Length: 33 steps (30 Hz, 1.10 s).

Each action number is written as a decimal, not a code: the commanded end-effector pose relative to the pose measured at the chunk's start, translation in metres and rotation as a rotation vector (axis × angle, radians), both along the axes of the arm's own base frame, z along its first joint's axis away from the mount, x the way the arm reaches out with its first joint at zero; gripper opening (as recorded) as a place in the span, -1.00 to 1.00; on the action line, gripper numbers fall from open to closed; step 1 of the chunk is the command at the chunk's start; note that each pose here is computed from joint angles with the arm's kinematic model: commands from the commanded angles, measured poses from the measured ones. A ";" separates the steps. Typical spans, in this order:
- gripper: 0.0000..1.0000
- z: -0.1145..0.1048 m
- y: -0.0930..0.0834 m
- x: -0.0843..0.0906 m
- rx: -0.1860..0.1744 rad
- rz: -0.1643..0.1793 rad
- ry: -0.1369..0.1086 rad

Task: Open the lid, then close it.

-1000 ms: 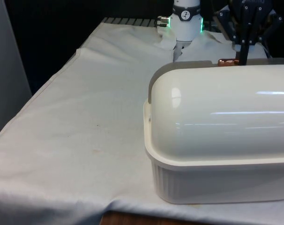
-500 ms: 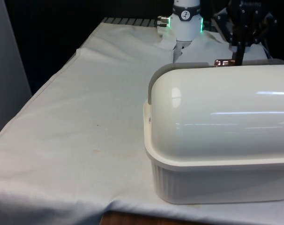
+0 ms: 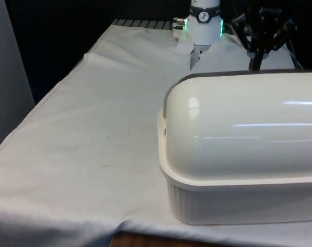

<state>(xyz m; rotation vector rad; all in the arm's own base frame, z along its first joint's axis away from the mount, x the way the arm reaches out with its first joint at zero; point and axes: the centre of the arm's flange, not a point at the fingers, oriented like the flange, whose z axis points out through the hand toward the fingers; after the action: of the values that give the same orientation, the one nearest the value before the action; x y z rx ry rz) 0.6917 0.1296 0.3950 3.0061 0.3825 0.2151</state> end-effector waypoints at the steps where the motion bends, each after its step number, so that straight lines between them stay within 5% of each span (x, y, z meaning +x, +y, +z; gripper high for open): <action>1: -1.00 -0.005 0.002 -0.003 0.001 0.004 0.014; 14: -1.00 -0.021 0.005 -0.017 -0.011 0.005 0.107; 15: -1.00 -0.022 0.005 -0.014 -0.015 0.004 0.101; 23: -1.00 -0.037 0.011 -0.031 -0.022 0.012 0.174; 33: -1.00 -0.044 0.013 -0.051 -0.033 0.023 0.200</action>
<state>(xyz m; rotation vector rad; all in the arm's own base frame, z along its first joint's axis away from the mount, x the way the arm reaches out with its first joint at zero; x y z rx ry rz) 0.6443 0.1427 0.3491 3.0034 0.4332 -0.1041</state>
